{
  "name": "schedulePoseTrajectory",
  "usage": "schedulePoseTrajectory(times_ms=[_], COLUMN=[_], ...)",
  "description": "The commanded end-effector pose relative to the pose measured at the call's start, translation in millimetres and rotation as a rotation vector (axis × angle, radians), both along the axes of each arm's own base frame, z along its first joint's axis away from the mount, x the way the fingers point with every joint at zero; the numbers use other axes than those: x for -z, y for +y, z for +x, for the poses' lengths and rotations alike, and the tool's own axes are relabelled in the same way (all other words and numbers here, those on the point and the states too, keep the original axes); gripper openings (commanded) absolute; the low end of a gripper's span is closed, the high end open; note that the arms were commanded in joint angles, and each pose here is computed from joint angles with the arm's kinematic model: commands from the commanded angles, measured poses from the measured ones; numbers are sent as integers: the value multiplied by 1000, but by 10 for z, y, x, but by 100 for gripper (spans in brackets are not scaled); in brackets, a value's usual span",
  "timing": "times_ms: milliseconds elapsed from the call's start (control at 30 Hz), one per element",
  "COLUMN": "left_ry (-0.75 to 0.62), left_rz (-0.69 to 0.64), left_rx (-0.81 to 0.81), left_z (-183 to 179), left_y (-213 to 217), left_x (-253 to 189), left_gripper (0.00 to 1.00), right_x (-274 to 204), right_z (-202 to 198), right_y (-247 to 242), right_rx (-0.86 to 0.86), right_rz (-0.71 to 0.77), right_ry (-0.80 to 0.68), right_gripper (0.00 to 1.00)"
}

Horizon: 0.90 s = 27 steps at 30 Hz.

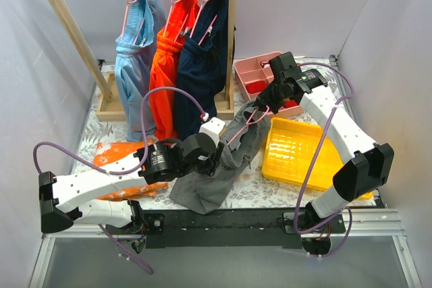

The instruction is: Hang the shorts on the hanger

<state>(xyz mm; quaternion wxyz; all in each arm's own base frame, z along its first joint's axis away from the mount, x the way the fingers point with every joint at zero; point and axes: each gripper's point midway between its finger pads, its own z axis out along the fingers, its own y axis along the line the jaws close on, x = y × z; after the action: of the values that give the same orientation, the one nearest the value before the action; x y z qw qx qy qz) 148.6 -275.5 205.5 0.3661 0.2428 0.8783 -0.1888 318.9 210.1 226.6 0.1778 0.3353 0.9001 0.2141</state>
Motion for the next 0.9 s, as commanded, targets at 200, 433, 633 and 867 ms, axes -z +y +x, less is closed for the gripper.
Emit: schedulePoseTrajectory(times_ms=[200, 433, 633, 867], left_ry=[-253, -308, -305, -324], left_rz=[-53, -69, -43, -9], left_rx=[-35, -81, -82, -62], left_z=[165, 200, 197, 203], left_y=[-140, -76, -38, -5], left_x=[-143, -124, 6, 142], left_gripper=[17, 34, 43, 30], right_x=[-407, -409, -445, -481], right_z=[-119, -186, -204, -224], right_y=[172, 198, 207, 223], right_rx=[-64, -81, -86, -92], right_rz=[138, 163, 172, 188], right_ry=[-39, -28, -28, -31], right_gripper=[1, 1, 1, 1])
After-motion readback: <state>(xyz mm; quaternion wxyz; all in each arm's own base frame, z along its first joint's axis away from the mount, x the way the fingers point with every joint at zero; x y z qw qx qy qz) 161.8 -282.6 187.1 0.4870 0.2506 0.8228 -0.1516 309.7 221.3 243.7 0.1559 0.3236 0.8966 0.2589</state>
